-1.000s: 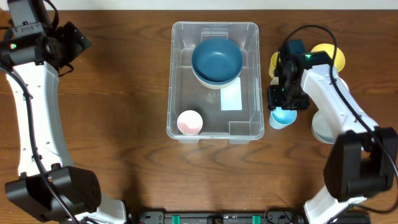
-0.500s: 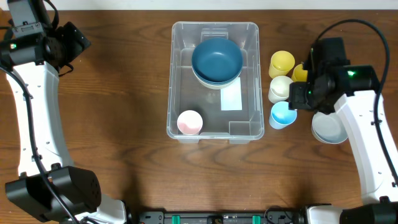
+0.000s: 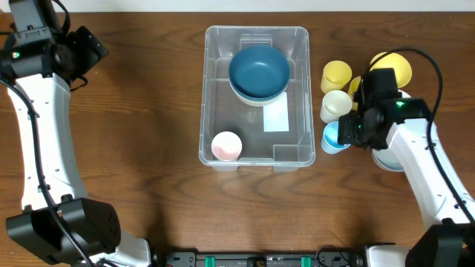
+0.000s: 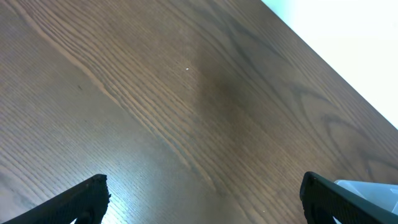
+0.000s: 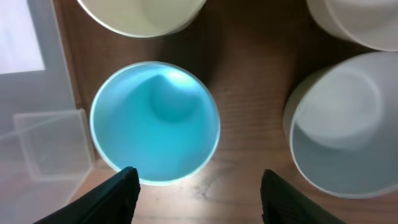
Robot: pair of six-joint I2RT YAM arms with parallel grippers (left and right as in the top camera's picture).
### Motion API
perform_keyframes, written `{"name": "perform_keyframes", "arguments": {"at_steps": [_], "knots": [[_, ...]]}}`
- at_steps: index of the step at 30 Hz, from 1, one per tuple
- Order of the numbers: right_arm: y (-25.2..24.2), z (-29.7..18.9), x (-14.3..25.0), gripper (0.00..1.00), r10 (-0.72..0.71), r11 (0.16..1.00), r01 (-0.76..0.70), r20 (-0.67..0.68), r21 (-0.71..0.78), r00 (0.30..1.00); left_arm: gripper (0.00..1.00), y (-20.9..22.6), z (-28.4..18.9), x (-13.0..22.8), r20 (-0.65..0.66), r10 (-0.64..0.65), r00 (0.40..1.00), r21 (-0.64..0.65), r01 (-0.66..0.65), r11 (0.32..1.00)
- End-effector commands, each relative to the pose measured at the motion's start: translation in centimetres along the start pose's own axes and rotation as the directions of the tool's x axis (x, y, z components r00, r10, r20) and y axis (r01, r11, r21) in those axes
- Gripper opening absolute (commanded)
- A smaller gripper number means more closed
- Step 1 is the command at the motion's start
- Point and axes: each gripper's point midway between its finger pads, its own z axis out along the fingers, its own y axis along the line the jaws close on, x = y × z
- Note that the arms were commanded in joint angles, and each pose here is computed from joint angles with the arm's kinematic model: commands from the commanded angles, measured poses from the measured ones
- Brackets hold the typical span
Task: Pack container
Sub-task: 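Lower the right gripper and grasp the light blue cup's rim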
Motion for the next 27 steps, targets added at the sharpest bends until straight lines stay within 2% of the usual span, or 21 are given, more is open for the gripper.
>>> {"name": "perform_keyframes", "arguments": {"at_steps": [1, 5, 14, 27], "knots": [[-0.1, 0.9, 0.3, 0.66, 0.014, 1.000, -0.014, 0.001, -0.003, 1.000, 0.98, 0.3, -0.1, -0.4, 0.010, 0.006, 1.000, -0.011, -0.006, 1.000], [0.0, 1.8, 0.1, 0.64, 0.016, 1.000, -0.016, 0.026, -0.009, 1.000, 0.98, 0.3, -0.1, -0.4, 0.010, 0.006, 1.000, -0.011, -0.006, 1.000], [-0.3, 2.8, -0.3, 0.50, 0.040, 0.999, -0.039, 0.056, -0.013, 0.998, 0.98, 0.3, -0.1, -0.4, 0.010, 0.006, 1.000, -0.011, -0.006, 1.000], [-1.9, 3.0, -1.0, 0.44, 0.105, 0.995, -0.104, 0.075, -0.007, 0.992, 0.98, 0.3, -0.1, -0.4, 0.010, 0.006, 1.000, -0.011, -0.006, 1.000]]}}
